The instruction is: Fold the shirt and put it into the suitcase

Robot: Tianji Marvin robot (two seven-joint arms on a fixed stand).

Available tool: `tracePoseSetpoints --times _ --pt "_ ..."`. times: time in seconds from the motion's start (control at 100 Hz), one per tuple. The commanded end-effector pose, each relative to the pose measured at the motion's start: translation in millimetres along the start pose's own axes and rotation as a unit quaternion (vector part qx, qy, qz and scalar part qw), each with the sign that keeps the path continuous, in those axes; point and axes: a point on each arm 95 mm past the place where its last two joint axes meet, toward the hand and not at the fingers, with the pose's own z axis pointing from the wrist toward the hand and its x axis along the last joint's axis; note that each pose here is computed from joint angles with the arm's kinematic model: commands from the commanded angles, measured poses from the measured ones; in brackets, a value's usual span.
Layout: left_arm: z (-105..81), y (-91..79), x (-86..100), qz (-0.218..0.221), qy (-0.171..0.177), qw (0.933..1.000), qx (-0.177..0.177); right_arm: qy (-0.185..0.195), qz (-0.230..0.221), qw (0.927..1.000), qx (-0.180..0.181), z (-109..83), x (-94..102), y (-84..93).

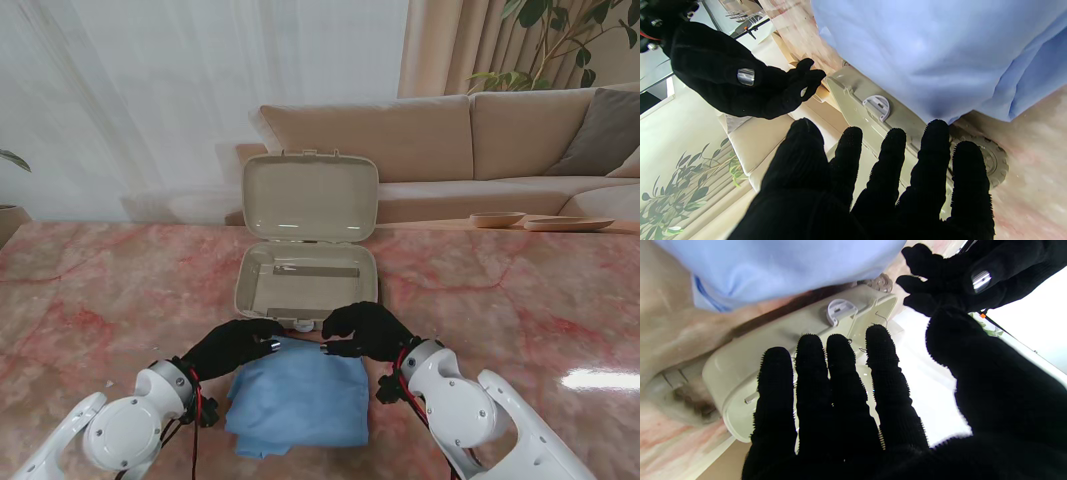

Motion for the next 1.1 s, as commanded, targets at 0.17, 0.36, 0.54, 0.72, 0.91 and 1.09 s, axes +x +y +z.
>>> tracePoseSetpoints --times 0.17,0.36,0.54,0.72,0.91,1.09 --pt "2.8 19.9 -10.1 -0.011 -0.010 0.9996 -0.024 -0.006 0.003 0.9994 0.034 -7.6 -8.1 -27.8" --pt "8.8 25.4 -14.9 -0.005 -0.012 0.9994 -0.033 -0.009 -0.001 0.9993 0.035 -2.2 -13.4 -37.0" --pt "13.1 29.7 -20.8 -0.009 -0.016 0.9983 -0.054 -0.014 0.004 0.9988 0.046 3.8 -20.9 -42.6" --pt "13.8 34.7 -22.0 -0.017 -0.010 0.9966 -0.079 -0.010 0.018 0.9972 0.072 0.5 -27.1 -46.8" --pt "9.0 40.1 -18.0 -0.017 -0.003 0.9949 -0.099 0.006 0.042 0.9949 0.091 -13.0 -27.4 -49.6" --pt "-1.9 46.3 -13.6 -0.016 -0.001 0.9921 -0.125 0.023 0.046 0.9929 0.107 -25.3 -28.8 -51.8"
